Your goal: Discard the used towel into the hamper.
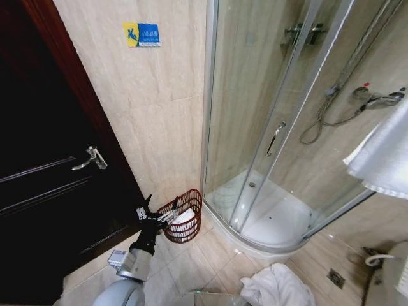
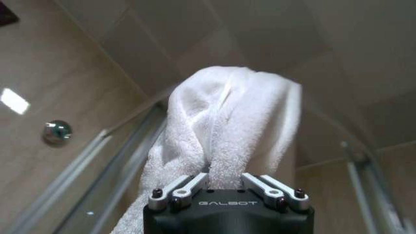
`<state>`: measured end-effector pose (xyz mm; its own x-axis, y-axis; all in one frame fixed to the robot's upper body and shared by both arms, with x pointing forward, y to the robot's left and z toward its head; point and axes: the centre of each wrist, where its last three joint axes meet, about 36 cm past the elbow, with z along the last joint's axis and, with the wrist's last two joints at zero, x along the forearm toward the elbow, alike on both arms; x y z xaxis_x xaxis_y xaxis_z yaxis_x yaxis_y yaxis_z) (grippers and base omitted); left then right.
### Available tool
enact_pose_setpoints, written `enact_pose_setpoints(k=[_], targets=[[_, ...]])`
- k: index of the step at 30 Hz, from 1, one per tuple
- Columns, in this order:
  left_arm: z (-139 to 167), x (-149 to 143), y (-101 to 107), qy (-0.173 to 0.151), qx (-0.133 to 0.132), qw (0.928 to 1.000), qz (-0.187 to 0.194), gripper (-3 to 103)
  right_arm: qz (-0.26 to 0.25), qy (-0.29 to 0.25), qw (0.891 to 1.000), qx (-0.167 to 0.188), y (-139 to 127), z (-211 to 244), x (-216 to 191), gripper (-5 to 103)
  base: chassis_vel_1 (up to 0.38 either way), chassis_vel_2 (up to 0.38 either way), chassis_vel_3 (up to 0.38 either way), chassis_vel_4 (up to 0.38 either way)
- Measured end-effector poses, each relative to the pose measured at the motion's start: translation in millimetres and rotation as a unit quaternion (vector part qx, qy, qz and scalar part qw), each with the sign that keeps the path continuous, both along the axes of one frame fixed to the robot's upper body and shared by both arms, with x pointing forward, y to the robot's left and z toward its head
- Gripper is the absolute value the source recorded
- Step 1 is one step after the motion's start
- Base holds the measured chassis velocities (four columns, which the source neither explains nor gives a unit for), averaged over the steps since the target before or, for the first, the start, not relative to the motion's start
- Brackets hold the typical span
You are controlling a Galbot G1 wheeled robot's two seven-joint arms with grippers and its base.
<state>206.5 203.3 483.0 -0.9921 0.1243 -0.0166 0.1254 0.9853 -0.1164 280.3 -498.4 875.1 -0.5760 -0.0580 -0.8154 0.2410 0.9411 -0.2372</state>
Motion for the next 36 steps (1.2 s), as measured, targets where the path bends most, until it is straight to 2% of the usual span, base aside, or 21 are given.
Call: enact_pose_setpoints(k=[3,7,8,10,19,26,32,36], targets=[[0,0,0,0.000,0.000,1.0000,0.000,100,-0.015,-0.012,1.000,0.012,-9,-20,-6,8,0.000,0.000,0.000,0.000],[0,0,0,0.000,0.000,1.0000,0.000,100,-0.027,-0.011,0.999,0.039,-16,-77,-18,8,0.000,0.000,0.000,0.000],[0,0,0,0.000,0.000,1.0000,0.000,100,-0.027,-0.011,0.999,0.039,-16,-77,-18,8,0.000,0.000,0.000,0.000],[0,0,0,0.000,0.000,1.0000,0.000,100,-0.029,-0.008,0.998,0.055,-7,-110,-29,8,0.000,0.000,0.000,0.000],[0,0,0,0.000,0.000,1.0000,0.000,100,-0.033,-0.004,0.997,0.072,21,-161,-54,8,0.000,0.000,0.000,0.000],[0,0,0,0.000,0.000,1.0000,0.000,100,-0.058,0.001,0.996,0.073,35,-202,-57,8,0.000,0.000,0.000,0.000],[0,0,0,0.000,0.000,1.0000,0.000,100,-0.060,-0.001,0.996,0.071,52,-221,-54,8,0.000,0.000,0.000,0.000],[0,0,0,0.000,0.000,1.0000,0.000,100,-0.059,0.008,0.997,0.057,62,-242,-51,8,0.000,0.000,0.000,0.000]])
